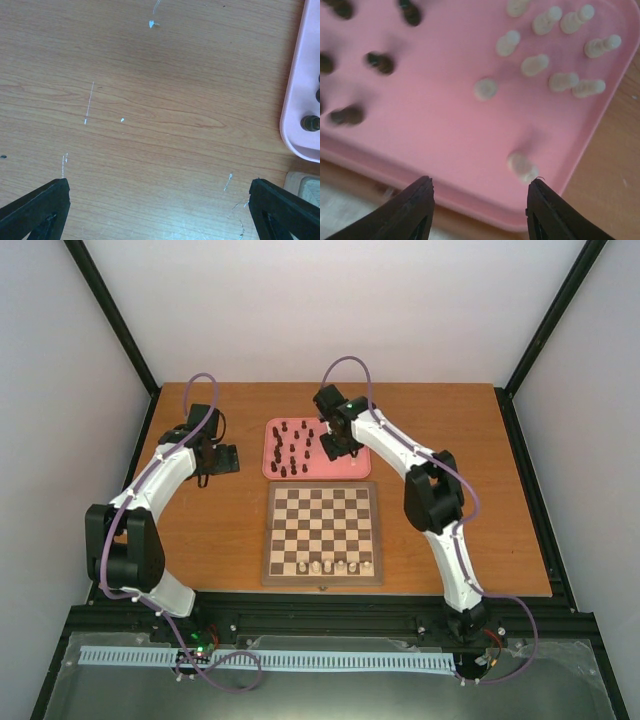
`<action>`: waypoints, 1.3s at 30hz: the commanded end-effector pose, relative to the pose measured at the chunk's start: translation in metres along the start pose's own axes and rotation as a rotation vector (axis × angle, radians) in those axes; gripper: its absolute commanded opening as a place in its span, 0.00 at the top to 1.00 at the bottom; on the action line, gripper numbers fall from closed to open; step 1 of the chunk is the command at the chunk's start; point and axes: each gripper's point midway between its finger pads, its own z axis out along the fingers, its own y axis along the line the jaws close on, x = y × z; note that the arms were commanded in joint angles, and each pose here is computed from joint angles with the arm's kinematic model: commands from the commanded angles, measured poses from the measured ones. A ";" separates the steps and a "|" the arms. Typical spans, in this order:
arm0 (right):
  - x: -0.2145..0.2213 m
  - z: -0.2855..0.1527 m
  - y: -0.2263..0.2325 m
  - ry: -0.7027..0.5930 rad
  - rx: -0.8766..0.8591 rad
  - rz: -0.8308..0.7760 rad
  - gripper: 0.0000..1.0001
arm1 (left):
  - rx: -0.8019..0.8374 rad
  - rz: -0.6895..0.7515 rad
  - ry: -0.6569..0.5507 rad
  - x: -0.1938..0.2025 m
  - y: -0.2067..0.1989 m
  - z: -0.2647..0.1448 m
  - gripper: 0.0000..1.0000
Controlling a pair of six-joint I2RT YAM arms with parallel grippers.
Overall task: Set up the chess pieces on the board
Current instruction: Pick up the chess piece from the storage box.
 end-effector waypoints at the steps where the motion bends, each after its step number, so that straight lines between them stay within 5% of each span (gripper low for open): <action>1: -0.020 0.028 -0.027 0.005 0.051 0.045 0.49 | 0.023 0.003 -0.004 -0.005 -0.006 0.000 0.00; 19: 0.024 0.056 -0.046 0.133 0.103 0.066 0.55 | 0.015 0.008 0.028 0.000 -0.008 0.013 0.00; 39: 0.014 0.053 -0.051 0.115 0.073 0.068 0.71 | -0.006 0.012 0.027 0.000 -0.004 0.013 0.00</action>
